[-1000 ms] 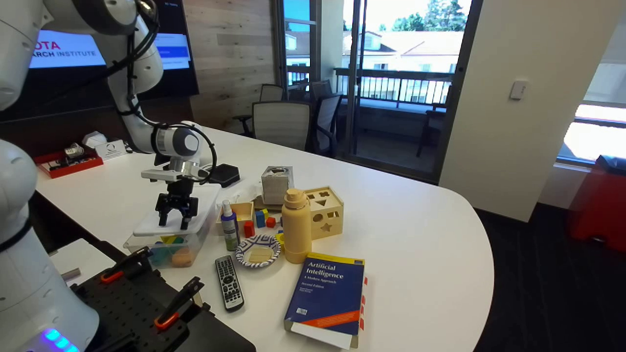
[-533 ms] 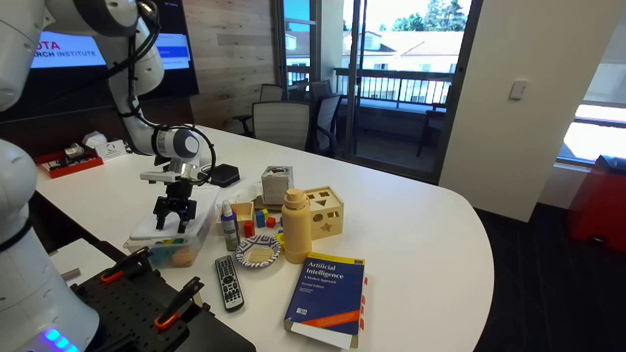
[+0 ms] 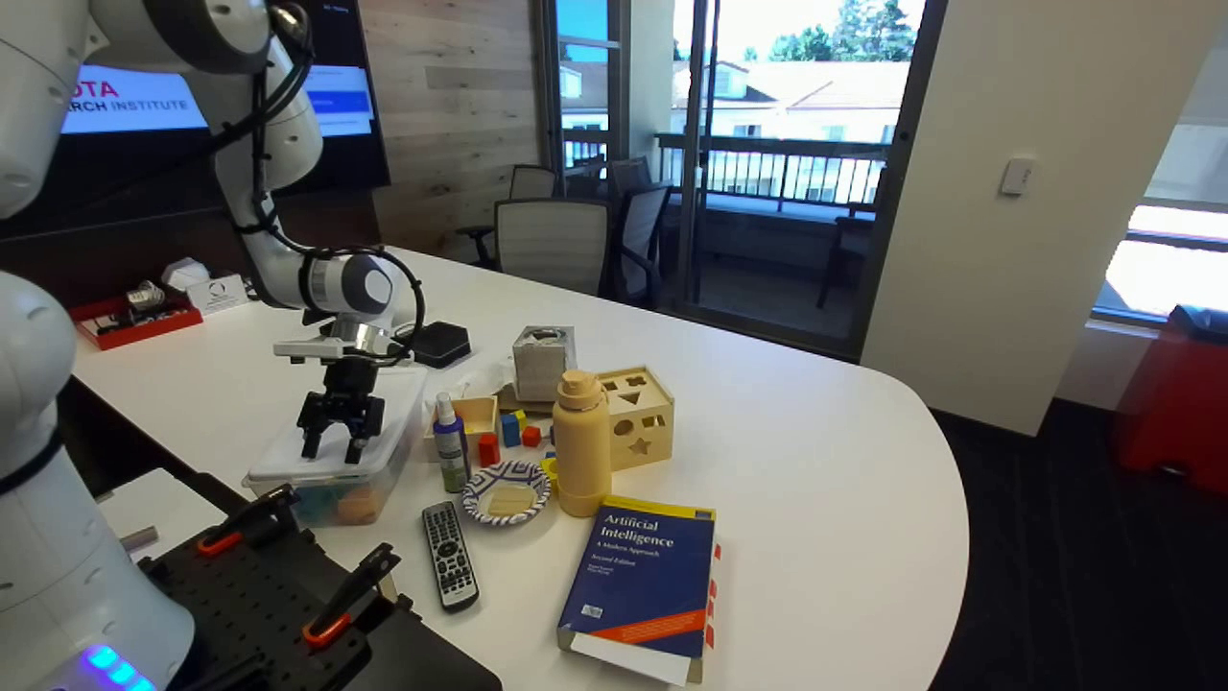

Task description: Slide the lid of the box to the left

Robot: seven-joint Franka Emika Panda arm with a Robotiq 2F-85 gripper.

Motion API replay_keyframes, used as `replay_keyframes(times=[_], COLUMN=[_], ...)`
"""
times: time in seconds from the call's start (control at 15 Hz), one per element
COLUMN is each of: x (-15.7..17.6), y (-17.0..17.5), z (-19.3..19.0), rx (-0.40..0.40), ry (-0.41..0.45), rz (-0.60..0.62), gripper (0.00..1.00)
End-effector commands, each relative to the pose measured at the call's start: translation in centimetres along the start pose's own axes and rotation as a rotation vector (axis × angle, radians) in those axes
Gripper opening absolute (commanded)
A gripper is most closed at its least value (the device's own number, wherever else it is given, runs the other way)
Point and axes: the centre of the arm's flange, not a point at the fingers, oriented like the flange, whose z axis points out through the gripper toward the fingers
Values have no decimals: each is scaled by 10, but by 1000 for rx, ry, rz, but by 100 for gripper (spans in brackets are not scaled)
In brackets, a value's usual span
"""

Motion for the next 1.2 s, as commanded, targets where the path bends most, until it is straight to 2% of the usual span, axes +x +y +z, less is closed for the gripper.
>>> replay_keyframes(times=[0.0, 0.73, 1.13], x=[2, 3, -3], y=[1, 1, 6], z=[2, 10, -13], rx=[-42, -60, -7], ry=[-37, -125, -23], rz=[29, 20, 26], gripper=[100, 100, 100])
